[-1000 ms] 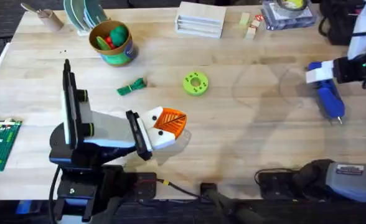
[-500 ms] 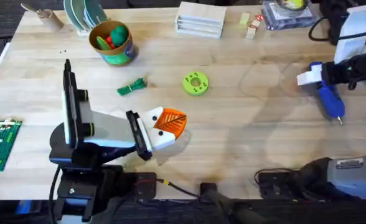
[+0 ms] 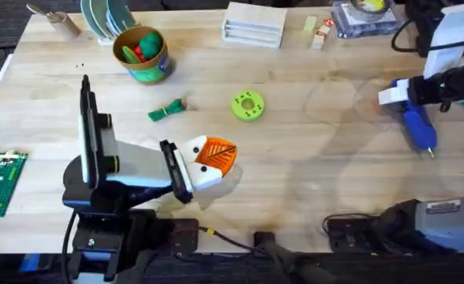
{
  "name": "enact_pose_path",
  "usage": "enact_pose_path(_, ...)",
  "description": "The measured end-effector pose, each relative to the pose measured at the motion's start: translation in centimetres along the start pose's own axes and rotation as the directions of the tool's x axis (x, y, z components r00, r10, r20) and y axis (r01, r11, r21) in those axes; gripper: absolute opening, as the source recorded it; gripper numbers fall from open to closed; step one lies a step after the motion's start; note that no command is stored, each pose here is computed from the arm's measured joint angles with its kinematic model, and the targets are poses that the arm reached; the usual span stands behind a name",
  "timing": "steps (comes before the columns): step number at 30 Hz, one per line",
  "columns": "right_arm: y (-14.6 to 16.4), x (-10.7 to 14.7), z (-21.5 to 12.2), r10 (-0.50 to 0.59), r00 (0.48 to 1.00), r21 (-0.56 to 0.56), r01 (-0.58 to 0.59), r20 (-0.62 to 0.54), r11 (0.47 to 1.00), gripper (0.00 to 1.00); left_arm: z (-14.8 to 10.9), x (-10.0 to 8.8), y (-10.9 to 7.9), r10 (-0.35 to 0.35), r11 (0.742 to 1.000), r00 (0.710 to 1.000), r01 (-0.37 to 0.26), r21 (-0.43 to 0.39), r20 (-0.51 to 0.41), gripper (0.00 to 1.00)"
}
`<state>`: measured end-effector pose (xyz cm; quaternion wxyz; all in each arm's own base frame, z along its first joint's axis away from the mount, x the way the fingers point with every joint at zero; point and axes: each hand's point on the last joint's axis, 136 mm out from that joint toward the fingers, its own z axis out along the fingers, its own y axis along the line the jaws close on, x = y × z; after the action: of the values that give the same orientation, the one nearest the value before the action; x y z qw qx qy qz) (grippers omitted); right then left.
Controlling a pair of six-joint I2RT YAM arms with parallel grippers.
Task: Pick up the gripper from the table and insert it into the empty holder that is missing its gripper. Then pick up a screw, insert it into the mounting hole, and use the screwdriver to tighten it. Finally, clean up the table by picking up the vegetable and placing it into the bucket.
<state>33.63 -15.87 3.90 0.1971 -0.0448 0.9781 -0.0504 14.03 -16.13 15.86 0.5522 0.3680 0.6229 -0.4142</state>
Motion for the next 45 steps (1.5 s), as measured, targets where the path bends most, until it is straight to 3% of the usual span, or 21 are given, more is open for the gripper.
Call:
enact_pose_path(3, -0.10, -0.07, 0.11, 0.000, 1.000, 0.003, 0.000, 0.003, 1.000, 0.689, 0.00, 0.00, 0.00, 0.000, 1.000, 1.000, 0.000, 0.000, 0.000, 0.015)
enact_pose_path(8, -0.22, -0.09, 0.17, -0.001, 1.000, 0.006, 0.001, 0.004, 1.000, 0.448, 0.00, 0.00, 0.00, 0.000, 1.000, 1.000, 0.000, 0.000, 0.000, 0.015)
enact_pose_path(16, -0.34, -0.03, 0.17, -0.009, 1.000, 0.012, 0.009, 0.001, 1.000, 0.245, 0.00, 0.00, 0.00, 0.000, 1.000, 1.000, 0.000, 0.000, 0.000, 0.015)
enact_pose_path(45, -0.77, -0.76, -0.49, 0.034, 0.999, 0.023, -0.035, 0.014, 0.999, 0.190, 0.00, 0.00, 0.00, 0.000, 1.000, 1.000, 0.000, 0.000, 0.000, 0.015)
